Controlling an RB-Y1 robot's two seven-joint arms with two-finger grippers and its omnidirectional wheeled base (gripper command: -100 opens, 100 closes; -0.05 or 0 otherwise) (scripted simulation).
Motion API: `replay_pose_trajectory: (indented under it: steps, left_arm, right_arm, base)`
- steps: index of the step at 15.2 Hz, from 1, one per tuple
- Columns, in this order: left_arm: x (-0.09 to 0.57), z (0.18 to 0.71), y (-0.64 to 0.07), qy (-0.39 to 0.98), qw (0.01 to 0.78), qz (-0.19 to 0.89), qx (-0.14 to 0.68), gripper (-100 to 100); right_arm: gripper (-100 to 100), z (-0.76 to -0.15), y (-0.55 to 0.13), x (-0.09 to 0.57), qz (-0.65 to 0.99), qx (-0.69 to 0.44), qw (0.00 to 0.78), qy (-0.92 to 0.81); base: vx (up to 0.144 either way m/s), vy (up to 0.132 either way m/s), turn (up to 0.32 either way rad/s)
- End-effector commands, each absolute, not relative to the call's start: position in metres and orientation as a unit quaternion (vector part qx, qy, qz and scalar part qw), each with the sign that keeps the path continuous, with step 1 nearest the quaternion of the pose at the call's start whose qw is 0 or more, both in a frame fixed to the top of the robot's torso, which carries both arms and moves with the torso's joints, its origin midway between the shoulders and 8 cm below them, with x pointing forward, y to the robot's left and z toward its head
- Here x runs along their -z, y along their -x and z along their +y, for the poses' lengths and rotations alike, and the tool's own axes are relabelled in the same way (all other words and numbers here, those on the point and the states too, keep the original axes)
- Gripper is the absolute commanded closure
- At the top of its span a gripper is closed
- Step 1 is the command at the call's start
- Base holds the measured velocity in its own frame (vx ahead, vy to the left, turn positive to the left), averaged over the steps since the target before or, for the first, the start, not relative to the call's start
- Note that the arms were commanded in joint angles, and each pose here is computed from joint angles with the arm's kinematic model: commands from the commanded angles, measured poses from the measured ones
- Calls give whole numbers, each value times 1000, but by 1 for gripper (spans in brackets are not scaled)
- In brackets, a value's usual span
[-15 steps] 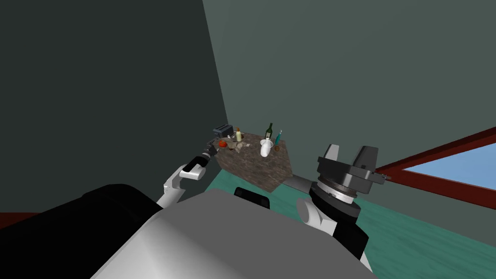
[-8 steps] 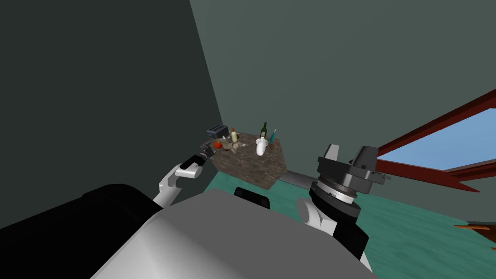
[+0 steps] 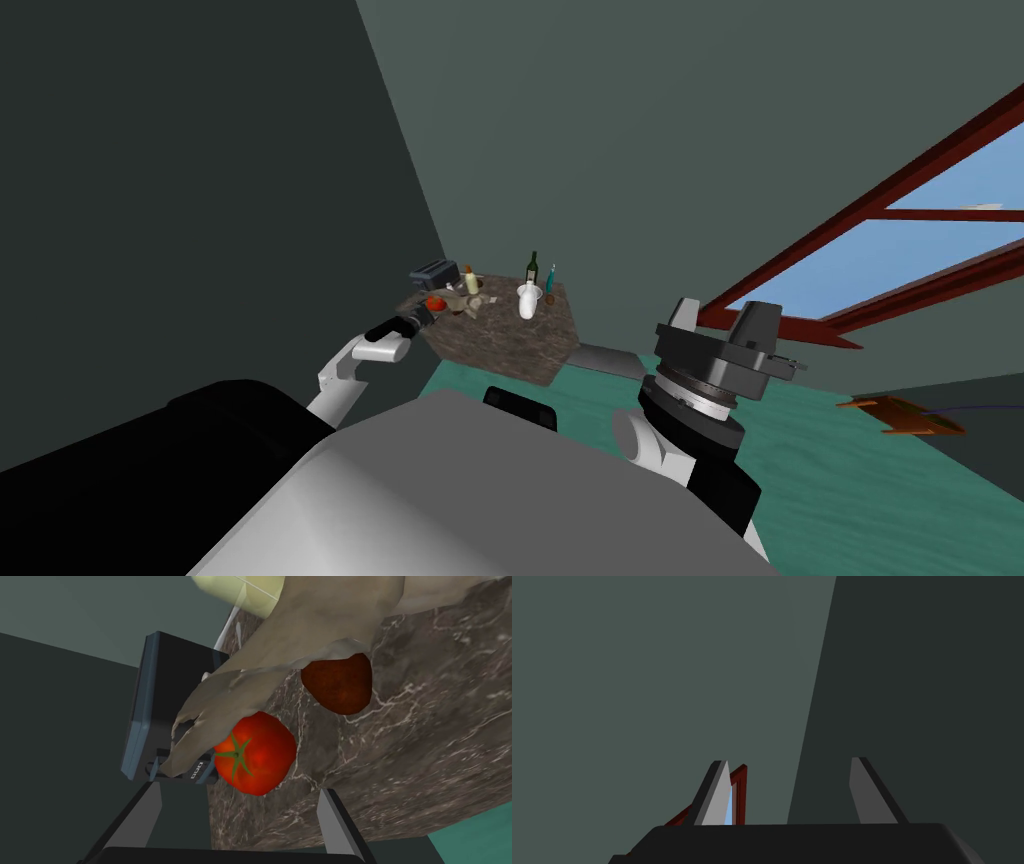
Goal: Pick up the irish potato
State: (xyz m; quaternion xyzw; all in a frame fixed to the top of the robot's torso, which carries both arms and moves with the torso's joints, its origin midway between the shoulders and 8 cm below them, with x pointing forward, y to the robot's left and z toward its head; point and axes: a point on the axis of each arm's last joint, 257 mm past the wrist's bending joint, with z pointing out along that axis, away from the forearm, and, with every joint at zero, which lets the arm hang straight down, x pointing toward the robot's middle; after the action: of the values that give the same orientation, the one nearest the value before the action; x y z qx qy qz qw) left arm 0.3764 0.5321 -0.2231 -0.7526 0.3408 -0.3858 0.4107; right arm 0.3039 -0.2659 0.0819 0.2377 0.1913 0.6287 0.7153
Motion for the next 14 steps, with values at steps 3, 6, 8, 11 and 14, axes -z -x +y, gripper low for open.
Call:
replay_pose_trajectory:
  steps: [3, 6, 8, 11, 14]
  left_arm:
    - [239, 556, -361, 791, 386, 310, 359, -100]
    - [246, 571, -351, 814, 371, 285, 345, -100]
    - [254, 572, -346, 823, 363, 285, 332, -100]
    - [260, 586, -335, 844, 347, 259, 317, -100]
    - [266, 598, -323, 864, 329, 232, 302, -100]
  right_arm:
    - [0, -266, -304, -82, 191, -629, 715, -238]
    - [0, -266, -304, -82, 191, -629, 715, -238]
    - [0, -266, -304, -82, 191, -629, 715, -238]
    - [0, -266, -304, -82, 191, -629, 715, -238]
    - [0, -266, -304, -82, 191, -629, 715, -238]
  base:
    - [-1, -11, -185]
    - [0, -7, -115]
    - [1, -6, -196]
    - [1, -5, -154]
    - [3, -4, -192]
